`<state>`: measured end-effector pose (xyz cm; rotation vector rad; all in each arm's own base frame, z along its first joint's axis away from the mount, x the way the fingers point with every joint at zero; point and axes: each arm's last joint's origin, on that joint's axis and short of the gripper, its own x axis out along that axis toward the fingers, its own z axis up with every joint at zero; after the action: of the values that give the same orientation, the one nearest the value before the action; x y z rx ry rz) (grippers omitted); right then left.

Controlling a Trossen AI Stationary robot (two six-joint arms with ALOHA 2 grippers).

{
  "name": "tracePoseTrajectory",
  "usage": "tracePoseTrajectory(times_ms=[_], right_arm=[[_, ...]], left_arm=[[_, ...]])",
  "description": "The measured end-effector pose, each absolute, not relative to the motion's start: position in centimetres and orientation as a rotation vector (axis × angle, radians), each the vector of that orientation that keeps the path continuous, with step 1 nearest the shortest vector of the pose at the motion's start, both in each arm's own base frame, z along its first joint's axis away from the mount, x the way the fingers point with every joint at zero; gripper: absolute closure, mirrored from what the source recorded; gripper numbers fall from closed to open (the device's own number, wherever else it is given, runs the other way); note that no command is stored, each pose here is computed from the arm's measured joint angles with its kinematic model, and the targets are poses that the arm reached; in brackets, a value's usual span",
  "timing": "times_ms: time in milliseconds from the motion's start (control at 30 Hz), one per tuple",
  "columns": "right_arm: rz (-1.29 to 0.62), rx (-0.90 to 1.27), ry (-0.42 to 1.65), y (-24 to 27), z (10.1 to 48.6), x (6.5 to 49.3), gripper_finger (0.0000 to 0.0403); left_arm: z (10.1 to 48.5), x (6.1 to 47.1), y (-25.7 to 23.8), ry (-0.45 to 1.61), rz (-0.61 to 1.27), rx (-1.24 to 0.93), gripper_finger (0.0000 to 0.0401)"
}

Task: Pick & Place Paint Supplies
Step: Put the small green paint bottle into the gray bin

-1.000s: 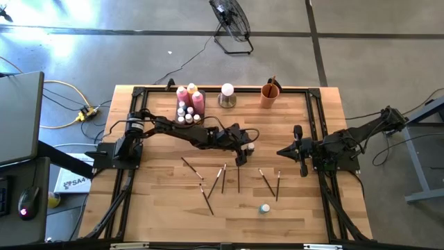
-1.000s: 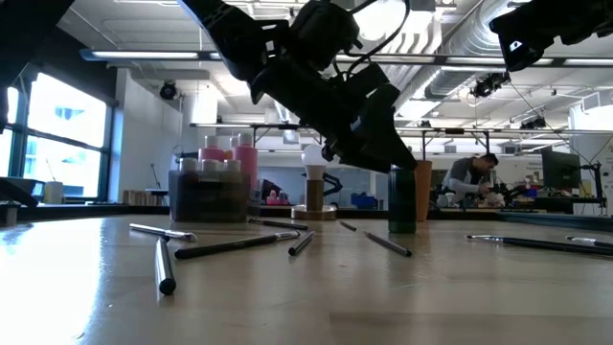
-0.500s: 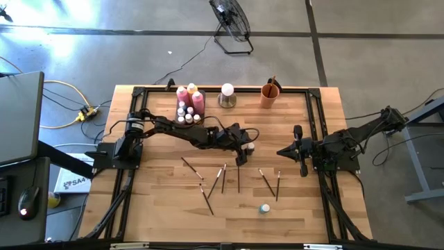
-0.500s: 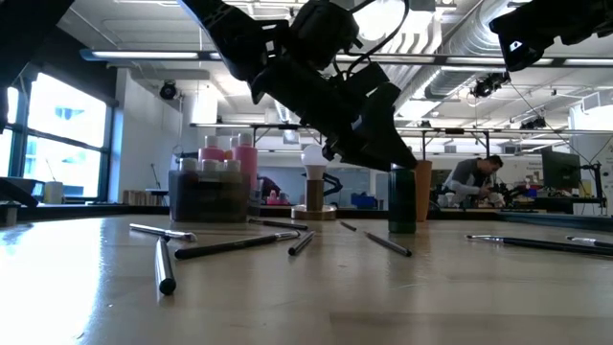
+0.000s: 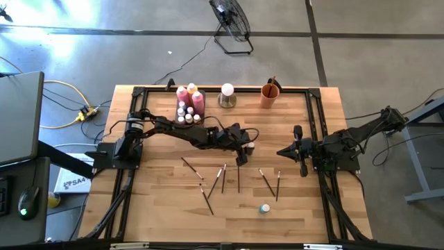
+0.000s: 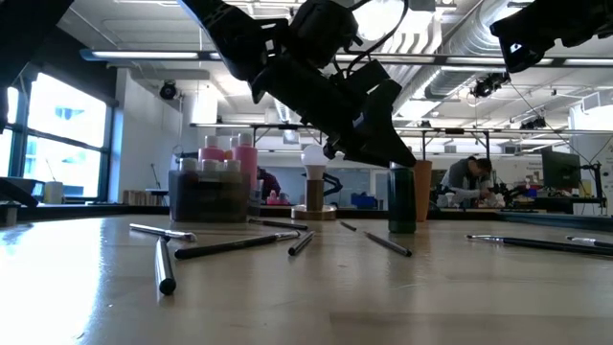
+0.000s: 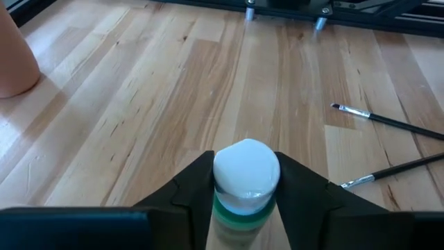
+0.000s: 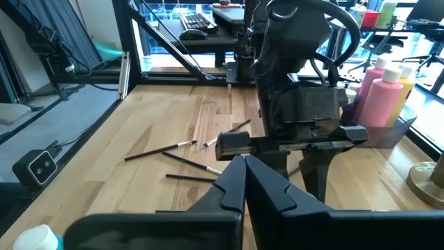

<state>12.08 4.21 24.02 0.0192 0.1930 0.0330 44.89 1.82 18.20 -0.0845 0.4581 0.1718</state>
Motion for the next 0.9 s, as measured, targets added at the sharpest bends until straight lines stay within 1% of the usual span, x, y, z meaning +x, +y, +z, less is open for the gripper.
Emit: tracePoseTrajectory(times_ms=[133,700,767,900], right_arm=[[0.033,0.019,0.193,4.2,24.0,12.1,0.0401],[0.033,0.018,0.195,4.2,24.0,12.1,0.0401],[0.033,0.017,0.199,4.2,24.0,12.1,0.0401],[0.033,0.017,0.200,4.2,24.0,12.1,0.0401]], left_arm=[[18.2,44.9,1.8,0.461,0.172,-0.084,0.0276],[18.3,44.9,1.8,0.460,0.168,-0.070,0.0277],[18.7,45.1,1.8,0.455,0.165,-0.055,0.0277],[21.0,45.3,1.8,0.407,0.155,-0.018,0.0278]])
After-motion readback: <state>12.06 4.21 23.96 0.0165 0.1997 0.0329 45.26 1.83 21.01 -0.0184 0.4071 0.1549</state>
